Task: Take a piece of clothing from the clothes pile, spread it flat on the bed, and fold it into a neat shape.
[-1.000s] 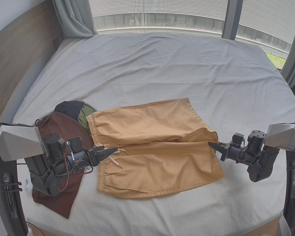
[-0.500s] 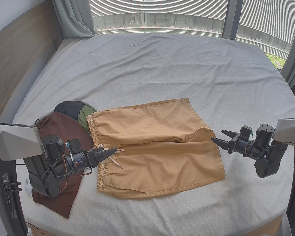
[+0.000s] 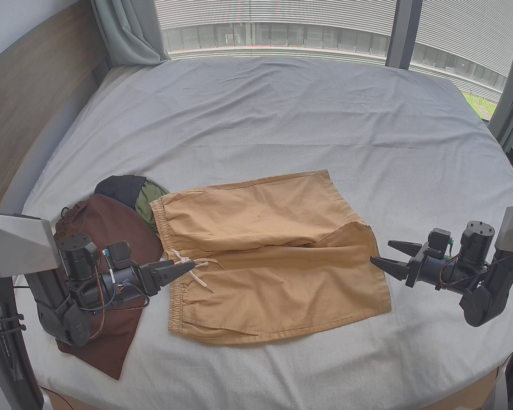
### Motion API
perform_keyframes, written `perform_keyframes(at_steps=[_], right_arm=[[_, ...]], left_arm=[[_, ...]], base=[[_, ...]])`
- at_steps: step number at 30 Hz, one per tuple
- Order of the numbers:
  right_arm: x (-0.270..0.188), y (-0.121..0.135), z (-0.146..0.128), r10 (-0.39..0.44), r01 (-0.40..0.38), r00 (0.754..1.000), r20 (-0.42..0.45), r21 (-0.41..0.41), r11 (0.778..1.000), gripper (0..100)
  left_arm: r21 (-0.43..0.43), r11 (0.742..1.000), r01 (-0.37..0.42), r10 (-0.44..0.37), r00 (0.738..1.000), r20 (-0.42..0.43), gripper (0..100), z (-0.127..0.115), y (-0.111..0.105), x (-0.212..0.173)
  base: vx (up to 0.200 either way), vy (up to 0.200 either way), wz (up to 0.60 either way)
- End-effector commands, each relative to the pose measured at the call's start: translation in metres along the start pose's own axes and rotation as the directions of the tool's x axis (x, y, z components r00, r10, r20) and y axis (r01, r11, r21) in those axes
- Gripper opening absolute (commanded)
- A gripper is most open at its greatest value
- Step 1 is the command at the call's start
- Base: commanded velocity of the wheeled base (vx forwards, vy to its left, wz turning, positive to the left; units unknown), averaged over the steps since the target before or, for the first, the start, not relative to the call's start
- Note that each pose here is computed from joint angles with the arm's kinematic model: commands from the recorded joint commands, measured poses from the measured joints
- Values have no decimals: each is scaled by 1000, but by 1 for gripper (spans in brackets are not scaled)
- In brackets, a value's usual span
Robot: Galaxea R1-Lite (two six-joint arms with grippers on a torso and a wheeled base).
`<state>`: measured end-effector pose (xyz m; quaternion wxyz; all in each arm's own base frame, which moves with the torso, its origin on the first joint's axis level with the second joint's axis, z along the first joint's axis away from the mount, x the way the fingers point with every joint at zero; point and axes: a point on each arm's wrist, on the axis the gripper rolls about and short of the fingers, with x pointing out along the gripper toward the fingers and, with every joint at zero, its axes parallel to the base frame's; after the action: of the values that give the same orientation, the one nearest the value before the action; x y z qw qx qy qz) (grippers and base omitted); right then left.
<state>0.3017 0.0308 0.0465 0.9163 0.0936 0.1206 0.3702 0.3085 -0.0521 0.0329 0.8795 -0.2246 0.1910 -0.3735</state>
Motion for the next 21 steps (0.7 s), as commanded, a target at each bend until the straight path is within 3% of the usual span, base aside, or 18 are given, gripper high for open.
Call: perform_keyframes(at_steps=[1,21], right_arm=[[-7,9,3,7,-7,1000,0,-2,1000,100],[-4,9,4,15,-15,1000,3,-8,1000,100]], left_arm=[[-7,1000,-14,14,1000,6,100,2,-3,-10],[-86,994,-69,62,995,-79,100,-24,4,-26]], base=[[0,0,0],[0,0,0]])
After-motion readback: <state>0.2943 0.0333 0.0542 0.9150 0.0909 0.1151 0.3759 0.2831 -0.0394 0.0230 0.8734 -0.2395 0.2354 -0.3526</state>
